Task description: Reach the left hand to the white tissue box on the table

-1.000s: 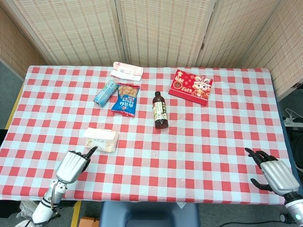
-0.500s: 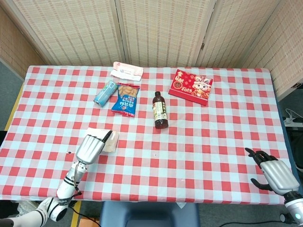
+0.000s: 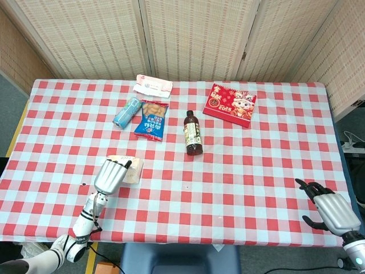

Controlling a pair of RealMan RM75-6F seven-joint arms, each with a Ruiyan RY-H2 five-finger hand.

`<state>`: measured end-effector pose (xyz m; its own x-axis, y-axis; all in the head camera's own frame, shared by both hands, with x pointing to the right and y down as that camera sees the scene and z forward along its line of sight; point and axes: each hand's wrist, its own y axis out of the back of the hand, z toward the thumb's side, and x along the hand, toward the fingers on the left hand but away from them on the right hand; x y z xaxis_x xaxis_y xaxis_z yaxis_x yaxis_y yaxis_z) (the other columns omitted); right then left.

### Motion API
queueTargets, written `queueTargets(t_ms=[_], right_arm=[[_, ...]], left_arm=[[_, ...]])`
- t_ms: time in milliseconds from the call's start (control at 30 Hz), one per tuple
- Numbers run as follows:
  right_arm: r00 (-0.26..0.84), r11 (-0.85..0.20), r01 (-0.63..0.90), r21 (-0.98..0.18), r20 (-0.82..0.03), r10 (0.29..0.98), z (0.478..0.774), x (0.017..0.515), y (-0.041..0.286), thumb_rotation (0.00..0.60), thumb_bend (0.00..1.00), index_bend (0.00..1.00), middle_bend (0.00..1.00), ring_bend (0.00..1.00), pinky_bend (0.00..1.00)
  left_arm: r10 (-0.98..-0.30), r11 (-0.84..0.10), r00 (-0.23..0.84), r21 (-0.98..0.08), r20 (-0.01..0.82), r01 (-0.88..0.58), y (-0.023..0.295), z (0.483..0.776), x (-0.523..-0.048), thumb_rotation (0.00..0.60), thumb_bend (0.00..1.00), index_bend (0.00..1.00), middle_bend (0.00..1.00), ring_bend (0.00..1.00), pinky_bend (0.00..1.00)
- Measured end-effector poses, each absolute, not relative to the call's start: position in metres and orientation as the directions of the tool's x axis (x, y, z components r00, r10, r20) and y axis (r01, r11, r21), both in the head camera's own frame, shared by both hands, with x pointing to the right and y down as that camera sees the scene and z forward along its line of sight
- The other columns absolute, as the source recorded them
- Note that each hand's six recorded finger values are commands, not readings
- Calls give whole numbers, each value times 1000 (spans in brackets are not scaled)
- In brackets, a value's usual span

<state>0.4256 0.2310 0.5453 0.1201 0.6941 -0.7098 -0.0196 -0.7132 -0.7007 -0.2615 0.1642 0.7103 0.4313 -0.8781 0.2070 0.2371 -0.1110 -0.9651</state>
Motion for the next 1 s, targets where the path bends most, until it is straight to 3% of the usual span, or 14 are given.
queueTargets(t_ms=[233,500,700,833,1000], right_arm=[[120,-717,-23,-697,-714,690,546,425,232,600,194,0,206,109,285],[122,-711,-17,-703,-707,696,543,426,232,600,194,0,206,109,285],[127,-713,-25,-700,-710,693,544,425,233,600,194,0,206,109,285],[124,-717,-31,-696,-715,688,546,424,234,600,194,0,206,109,285],[121,-722,-37,-691,-720,683,548,424,234,600,194,0,206,109,285]], left_arm=[[-887,-57,439,-978,141,200,159,692,-262,600,543,646,933,902,947],[-887,15,458,-987,60,159,142,632,-280,600,545,651,936,903,948],[-917,35,393,-967,69,252,143,583,-337,600,549,661,942,903,948],[-952,5,293,-949,92,315,163,574,-377,600,547,661,942,903,948],[-965,13,245,-912,96,410,174,579,-403,600,546,666,940,903,946]])
